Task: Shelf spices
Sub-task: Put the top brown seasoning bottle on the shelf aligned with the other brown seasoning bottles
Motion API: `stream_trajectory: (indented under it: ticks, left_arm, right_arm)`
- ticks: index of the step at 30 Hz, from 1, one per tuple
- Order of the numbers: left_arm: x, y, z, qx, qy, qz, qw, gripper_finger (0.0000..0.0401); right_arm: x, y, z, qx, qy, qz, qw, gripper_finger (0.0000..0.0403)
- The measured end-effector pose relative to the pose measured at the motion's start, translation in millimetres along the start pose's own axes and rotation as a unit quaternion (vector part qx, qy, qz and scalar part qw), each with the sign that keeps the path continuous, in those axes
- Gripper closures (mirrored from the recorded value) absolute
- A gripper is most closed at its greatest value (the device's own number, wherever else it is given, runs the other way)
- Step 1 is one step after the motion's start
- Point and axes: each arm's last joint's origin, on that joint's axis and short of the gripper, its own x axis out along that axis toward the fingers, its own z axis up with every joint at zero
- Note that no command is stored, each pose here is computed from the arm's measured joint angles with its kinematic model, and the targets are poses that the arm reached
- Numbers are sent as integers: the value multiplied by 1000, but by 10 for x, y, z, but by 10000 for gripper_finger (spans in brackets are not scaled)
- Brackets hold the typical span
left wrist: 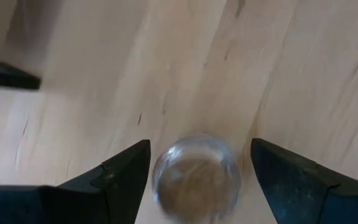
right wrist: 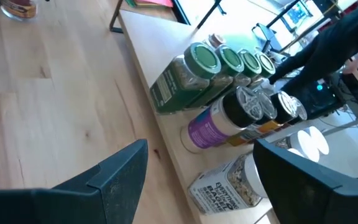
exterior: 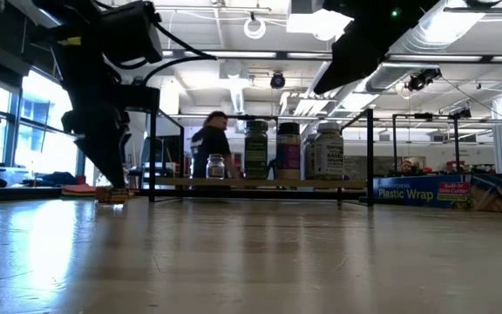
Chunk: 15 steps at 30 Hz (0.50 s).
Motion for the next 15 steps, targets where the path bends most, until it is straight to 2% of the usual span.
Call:
stream_trajectory:
  ticks: [6, 11, 15]
  left_arm:
    - [163, -34, -23, 25, 37, -6, 999, 140]
    - [176, -50, -13, 14, 70, -8, 997, 180]
    - [7, -81, 216, 22, 42, -18, 999, 221]
  right_arm:
    - [52, -45, -3, 6, 7, 0, 1000, 116]
    - [76, -70, -5, 7, 11, -4, 1000, 116]
    - [77, -70, 8, -8, 6, -4, 1000, 116]
